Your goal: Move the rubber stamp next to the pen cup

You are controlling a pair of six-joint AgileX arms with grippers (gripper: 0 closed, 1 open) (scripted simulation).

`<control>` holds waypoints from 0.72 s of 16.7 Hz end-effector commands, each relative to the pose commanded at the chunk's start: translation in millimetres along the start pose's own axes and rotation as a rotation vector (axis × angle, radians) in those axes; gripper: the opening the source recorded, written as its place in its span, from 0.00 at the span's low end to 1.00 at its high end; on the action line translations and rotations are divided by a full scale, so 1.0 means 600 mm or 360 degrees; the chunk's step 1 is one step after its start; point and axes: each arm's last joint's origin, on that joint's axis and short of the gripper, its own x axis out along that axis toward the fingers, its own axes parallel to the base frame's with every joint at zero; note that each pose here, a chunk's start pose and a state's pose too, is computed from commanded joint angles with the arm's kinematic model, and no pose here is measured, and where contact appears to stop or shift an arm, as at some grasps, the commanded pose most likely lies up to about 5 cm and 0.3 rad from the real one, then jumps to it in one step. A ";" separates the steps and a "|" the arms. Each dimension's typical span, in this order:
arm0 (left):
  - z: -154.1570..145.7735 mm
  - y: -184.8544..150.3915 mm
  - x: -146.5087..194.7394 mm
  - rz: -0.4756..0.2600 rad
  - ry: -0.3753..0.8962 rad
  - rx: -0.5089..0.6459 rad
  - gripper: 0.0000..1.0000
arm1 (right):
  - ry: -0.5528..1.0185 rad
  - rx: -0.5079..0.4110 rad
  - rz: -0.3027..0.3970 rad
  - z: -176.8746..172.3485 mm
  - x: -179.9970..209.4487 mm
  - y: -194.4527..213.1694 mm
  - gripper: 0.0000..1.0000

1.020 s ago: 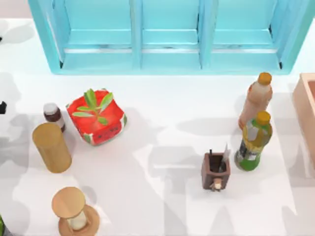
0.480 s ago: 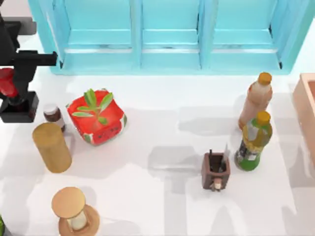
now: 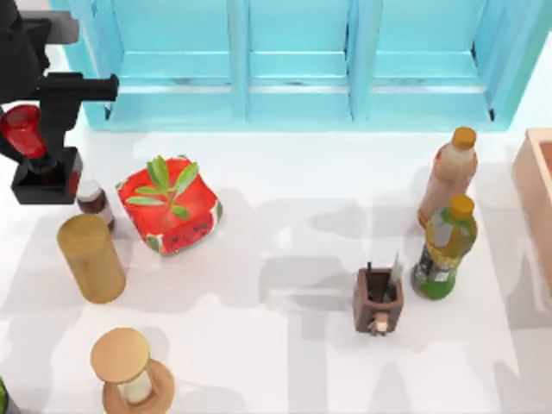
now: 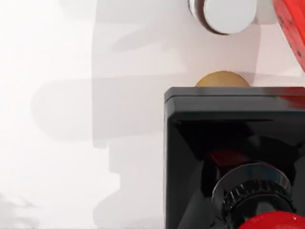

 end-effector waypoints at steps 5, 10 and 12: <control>0.005 -0.097 -0.043 0.0025 -0.0364 -0.0019 0.00 | 0.0000 0.0000 0.0000 0.000 0.000 0.000 1.00; -0.060 -0.318 -0.008 -0.0109 -0.0346 -0.0008 0.00 | 0.0000 0.0000 0.0000 0.000 0.000 0.000 1.00; -0.095 -0.377 0.033 -0.0089 -0.0201 -0.0003 0.00 | 0.0000 0.0000 0.0000 0.000 0.000 0.000 1.00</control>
